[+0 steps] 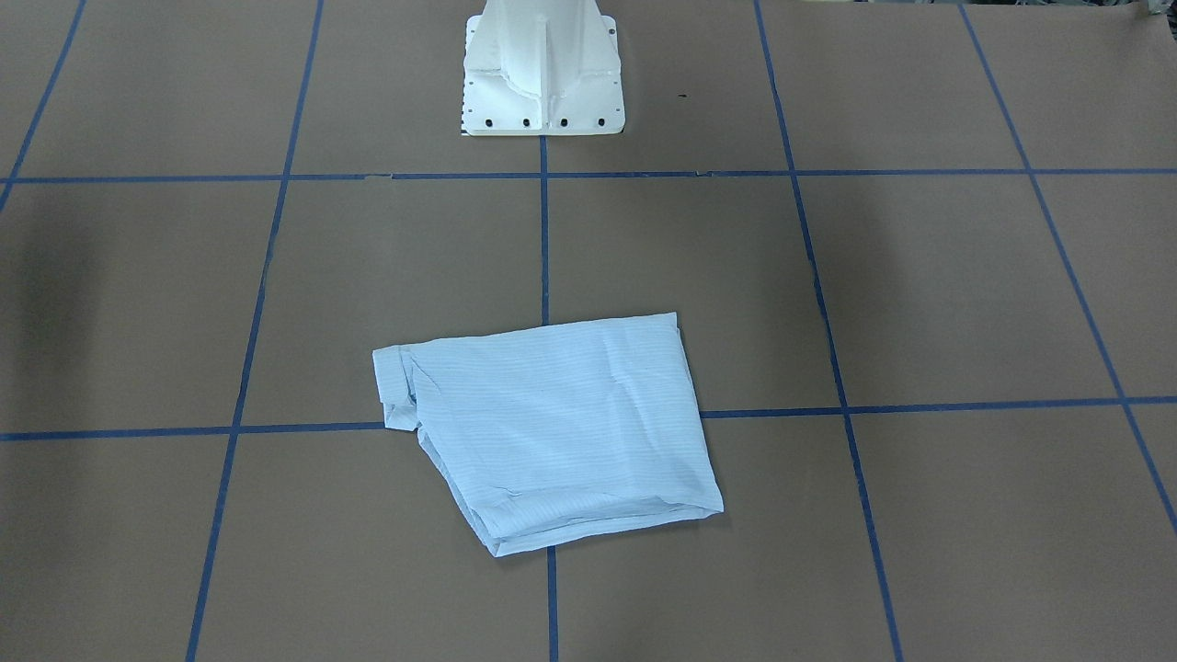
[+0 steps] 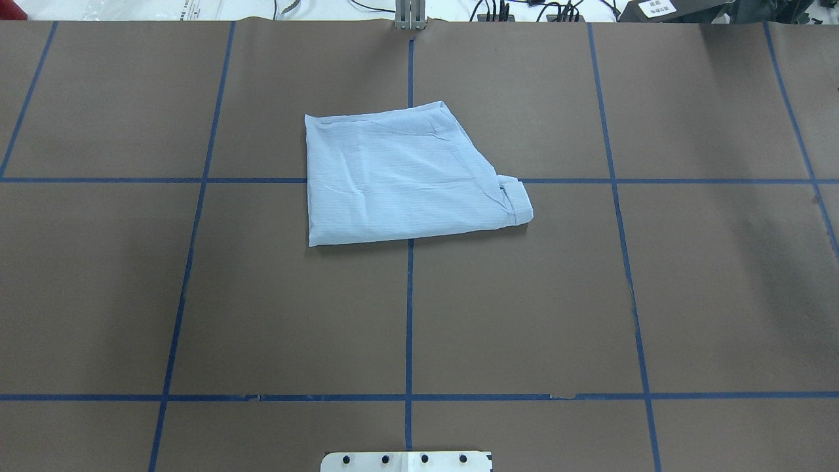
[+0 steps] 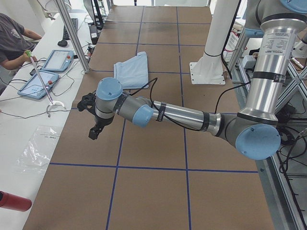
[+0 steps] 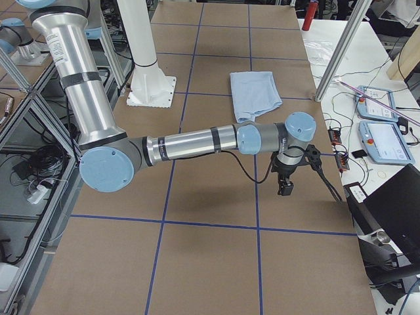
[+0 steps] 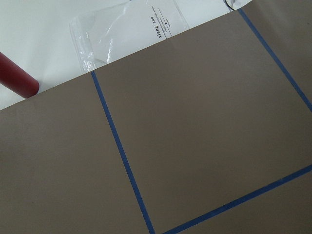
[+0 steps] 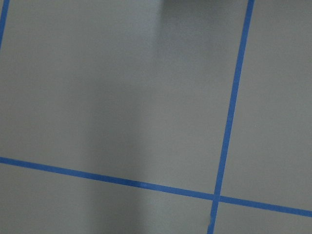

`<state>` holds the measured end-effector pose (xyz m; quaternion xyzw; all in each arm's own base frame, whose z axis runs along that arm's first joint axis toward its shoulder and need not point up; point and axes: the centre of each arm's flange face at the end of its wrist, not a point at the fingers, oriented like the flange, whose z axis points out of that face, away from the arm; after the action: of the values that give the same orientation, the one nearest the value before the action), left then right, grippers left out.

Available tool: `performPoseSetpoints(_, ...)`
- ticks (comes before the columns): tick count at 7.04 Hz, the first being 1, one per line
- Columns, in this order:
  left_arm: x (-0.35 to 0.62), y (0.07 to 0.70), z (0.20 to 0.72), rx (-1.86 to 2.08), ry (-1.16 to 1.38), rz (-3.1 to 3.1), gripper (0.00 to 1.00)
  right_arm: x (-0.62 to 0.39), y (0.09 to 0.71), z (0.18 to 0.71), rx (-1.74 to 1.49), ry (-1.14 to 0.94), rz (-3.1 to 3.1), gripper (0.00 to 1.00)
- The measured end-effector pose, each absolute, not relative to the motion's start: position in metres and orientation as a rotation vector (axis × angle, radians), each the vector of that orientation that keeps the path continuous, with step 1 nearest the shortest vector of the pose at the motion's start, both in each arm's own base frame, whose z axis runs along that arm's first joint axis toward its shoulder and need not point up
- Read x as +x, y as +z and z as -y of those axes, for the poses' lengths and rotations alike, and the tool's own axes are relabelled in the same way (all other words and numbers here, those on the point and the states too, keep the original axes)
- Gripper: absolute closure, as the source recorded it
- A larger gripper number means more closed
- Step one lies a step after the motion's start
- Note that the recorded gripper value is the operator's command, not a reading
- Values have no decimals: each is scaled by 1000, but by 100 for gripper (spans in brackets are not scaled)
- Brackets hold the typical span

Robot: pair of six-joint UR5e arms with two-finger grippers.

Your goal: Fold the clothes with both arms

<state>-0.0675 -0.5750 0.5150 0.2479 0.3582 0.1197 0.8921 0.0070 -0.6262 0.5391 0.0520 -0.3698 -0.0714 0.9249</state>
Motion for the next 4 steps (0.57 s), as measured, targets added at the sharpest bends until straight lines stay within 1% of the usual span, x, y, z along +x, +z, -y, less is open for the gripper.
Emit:
performPoseSetpoints(2,-67,502,570,540,259,-741,0,6,528,622,125,-150,762,0)
performPoseSetpoints(4,-66,485,551,574,279,-754,0,6,520,616,136,-153,764,0)
